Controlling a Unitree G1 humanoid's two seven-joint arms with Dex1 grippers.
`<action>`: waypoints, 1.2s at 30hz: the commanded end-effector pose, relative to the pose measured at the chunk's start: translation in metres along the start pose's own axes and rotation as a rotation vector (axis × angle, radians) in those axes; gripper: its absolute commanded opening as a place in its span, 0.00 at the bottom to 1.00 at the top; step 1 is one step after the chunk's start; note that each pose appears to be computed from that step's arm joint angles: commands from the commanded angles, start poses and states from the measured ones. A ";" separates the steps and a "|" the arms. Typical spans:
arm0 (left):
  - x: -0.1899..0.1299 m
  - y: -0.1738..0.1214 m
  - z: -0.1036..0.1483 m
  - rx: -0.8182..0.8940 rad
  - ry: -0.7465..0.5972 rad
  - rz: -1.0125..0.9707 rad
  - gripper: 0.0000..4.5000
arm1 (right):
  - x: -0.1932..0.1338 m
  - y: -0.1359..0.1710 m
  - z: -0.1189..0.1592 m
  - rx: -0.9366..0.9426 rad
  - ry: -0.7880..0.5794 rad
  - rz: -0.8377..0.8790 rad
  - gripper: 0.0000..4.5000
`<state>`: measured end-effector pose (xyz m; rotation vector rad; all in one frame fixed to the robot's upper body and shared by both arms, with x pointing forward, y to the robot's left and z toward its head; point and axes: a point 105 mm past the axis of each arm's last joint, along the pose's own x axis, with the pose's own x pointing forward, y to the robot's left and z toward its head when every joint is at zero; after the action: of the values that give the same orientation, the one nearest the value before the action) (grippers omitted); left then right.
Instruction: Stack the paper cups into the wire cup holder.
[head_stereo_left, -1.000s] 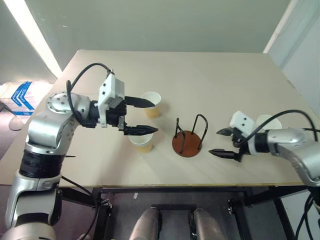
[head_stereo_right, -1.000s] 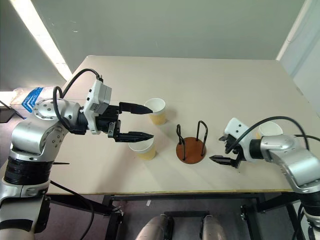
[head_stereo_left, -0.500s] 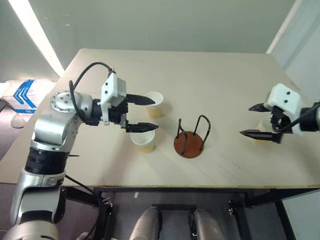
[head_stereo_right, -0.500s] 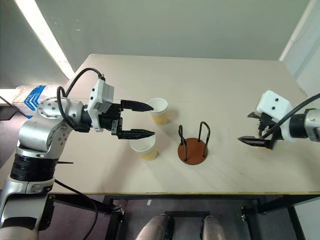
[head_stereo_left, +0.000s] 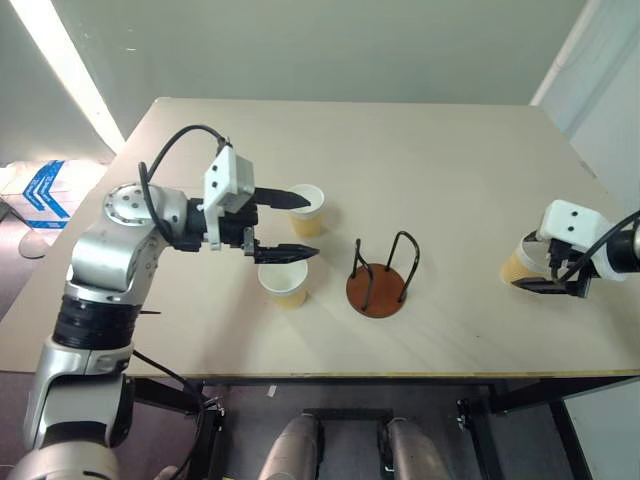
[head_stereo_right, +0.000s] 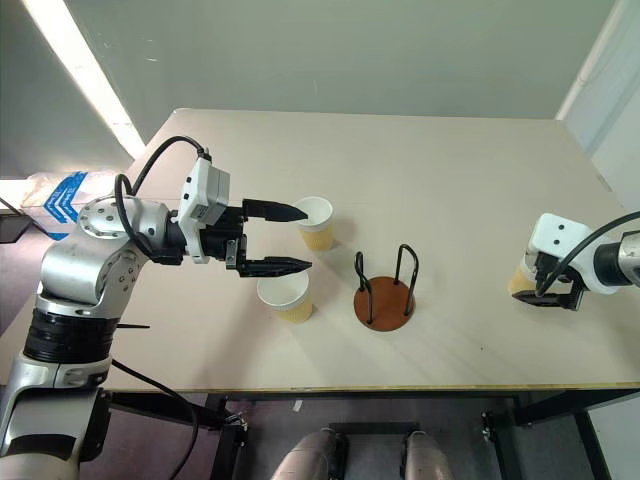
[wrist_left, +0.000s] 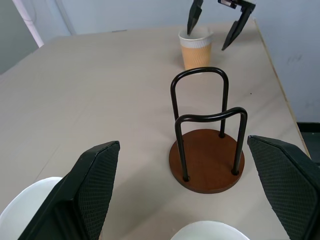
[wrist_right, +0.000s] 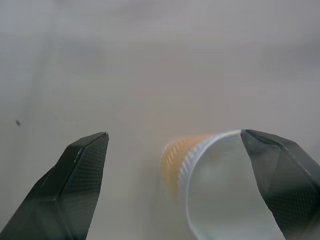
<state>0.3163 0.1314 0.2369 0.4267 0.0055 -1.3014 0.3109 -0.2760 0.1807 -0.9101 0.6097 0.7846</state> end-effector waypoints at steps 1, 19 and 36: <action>-0.006 0.001 0.009 0.041 -0.015 0.022 1.00 | -0.003 -0.007 0.000 -0.044 0.017 -0.017 0.99; -0.007 0.003 0.009 0.035 -0.019 0.043 1.00 | 0.002 -0.015 -0.004 -0.056 0.008 -0.023 0.04; -0.027 -0.017 0.010 -0.016 -0.070 -0.004 1.00 | -0.085 0.033 0.170 -0.368 -0.447 0.119 0.01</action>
<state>0.2963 0.1531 0.2341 0.3300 0.0028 -1.2955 0.2714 -0.1575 0.3076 -0.9827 0.1488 1.1292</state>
